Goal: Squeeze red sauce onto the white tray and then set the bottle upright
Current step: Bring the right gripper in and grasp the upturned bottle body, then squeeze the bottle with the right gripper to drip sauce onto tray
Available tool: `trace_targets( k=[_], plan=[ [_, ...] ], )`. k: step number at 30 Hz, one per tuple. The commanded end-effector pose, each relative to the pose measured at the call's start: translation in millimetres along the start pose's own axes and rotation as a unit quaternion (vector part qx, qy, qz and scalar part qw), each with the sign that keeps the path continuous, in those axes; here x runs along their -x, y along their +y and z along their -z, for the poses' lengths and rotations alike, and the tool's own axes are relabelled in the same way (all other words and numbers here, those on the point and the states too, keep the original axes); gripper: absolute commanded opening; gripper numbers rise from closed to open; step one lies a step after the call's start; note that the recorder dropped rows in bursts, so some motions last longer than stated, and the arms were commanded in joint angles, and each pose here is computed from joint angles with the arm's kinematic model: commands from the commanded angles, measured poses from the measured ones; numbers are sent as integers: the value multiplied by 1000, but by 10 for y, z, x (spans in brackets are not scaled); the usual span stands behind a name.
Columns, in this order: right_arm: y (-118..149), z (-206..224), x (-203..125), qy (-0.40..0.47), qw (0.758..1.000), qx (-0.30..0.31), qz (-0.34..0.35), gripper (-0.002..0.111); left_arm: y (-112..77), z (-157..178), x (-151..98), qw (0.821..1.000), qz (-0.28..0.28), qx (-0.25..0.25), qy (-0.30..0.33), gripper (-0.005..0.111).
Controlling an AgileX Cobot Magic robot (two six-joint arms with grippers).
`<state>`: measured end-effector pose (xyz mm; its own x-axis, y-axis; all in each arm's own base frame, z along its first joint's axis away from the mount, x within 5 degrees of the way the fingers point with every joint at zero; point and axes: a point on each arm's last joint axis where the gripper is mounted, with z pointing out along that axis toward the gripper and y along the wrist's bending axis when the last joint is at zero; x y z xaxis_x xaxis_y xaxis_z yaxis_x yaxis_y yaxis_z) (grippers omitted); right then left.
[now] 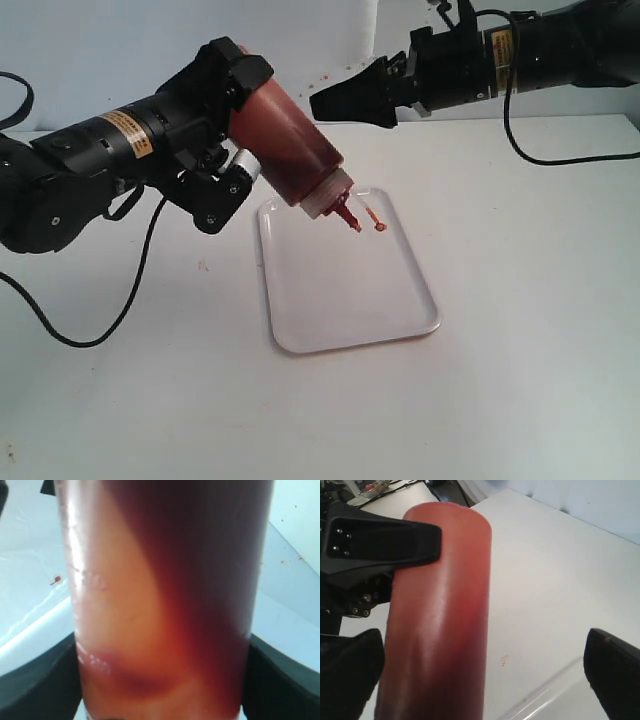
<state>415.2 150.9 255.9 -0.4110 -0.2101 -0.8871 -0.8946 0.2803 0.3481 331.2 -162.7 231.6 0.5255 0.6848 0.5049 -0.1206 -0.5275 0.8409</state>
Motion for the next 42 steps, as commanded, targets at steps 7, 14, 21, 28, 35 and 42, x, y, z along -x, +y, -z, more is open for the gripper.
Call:
trace_targets(
  k=[7,14,21,28,35,42],
  plan=[
    [60,-151,14,4,999,2,35,103,268,50,-139,991,-56,99,63,0],
    [103,-240,-30,11,999,27,32,103,270,50,-140,991,-56,100,64,0],
    [199,-375,-25,16,998,38,50,103,270,50,-140,991,-56,100,64,0],
    [224,-373,-27,17,997,52,51,97,267,50,-139,992,-56,99,63,0],
    [268,-358,-33,15,993,80,82,43,260,46,-139,992,-54,97,64,0],
    [271,-357,-33,13,991,82,103,0,260,46,-139,992,-54,97,64,0]
  ],
)
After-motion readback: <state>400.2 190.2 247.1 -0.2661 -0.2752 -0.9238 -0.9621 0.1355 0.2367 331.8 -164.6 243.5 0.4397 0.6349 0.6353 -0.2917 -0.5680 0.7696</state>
